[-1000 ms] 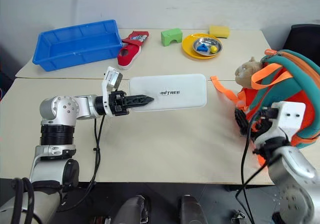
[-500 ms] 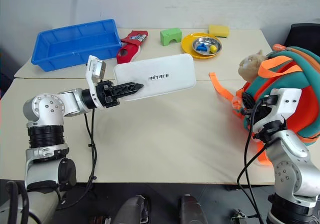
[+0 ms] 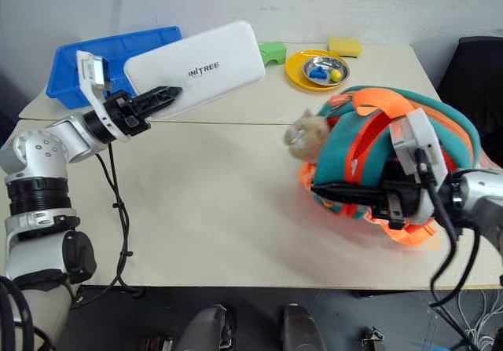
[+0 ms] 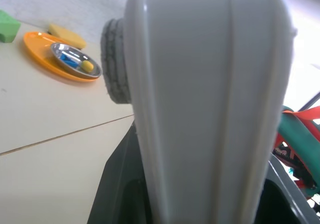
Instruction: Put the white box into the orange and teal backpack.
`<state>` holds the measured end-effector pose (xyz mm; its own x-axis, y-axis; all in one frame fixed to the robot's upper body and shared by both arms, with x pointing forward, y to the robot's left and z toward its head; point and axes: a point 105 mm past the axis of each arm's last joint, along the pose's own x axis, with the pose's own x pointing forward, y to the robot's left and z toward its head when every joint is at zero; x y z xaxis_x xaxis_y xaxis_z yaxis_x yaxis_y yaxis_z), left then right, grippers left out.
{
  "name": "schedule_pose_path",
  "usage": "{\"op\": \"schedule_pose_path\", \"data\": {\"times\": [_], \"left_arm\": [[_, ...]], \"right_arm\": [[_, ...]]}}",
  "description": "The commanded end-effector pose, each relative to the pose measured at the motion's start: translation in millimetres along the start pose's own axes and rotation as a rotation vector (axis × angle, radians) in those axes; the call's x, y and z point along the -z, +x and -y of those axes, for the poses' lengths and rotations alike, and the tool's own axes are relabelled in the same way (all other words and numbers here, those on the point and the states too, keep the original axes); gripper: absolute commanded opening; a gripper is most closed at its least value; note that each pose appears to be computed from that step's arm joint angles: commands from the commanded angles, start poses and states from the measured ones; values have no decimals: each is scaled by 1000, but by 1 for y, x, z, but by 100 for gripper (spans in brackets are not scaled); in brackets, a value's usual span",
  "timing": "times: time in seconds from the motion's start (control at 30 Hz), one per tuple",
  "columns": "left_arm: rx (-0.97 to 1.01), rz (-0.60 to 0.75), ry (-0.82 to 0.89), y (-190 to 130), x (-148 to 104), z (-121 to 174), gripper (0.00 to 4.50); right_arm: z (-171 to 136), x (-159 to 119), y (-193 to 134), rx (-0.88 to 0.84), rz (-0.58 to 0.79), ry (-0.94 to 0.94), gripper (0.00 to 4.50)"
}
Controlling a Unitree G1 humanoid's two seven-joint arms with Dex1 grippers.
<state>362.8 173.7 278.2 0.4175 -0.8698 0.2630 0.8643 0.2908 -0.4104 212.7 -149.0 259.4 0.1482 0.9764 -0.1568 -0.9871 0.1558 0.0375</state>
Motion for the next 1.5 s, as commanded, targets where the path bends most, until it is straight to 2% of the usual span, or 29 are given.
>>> {"op": "schedule_pose_path", "data": {"times": [0.03, 0.13, 0.3, 0.53, 0.73, 1.0, 1.27, 1.5], "left_arm": [[175, 14, 95, 2, -20, 33, 135], [272, -62, 133, 2, -11, 50, 135], [382, -197, 216, 14, 10, 62, 135], [418, -306, 325, 41, 34, 49, 135], [451, -264, 385, 66, 25, 49, 135], [500, -375, 487, 65, 24, 45, 135], [553, -467, 638, 85, 52, 42, 135], [675, -513, 733, 128, 98, 60, 135]], "right_arm": [[-23, -10, -4, -115, -18, 3, 3], [-33, -8, -14, -127, -40, 64, 3], [-33, -2, -25, -60, -53, 101, 3], [-36, 4, -25, -31, -50, 112, 3], [-41, 6, -26, -22, -49, 128, 3], [-48, 11, -32, -9, -46, 141, 3], [-48, 13, -34, -5, -38, 127, 3], [-39, 13, -30, 7, -36, 96, 3]]}}
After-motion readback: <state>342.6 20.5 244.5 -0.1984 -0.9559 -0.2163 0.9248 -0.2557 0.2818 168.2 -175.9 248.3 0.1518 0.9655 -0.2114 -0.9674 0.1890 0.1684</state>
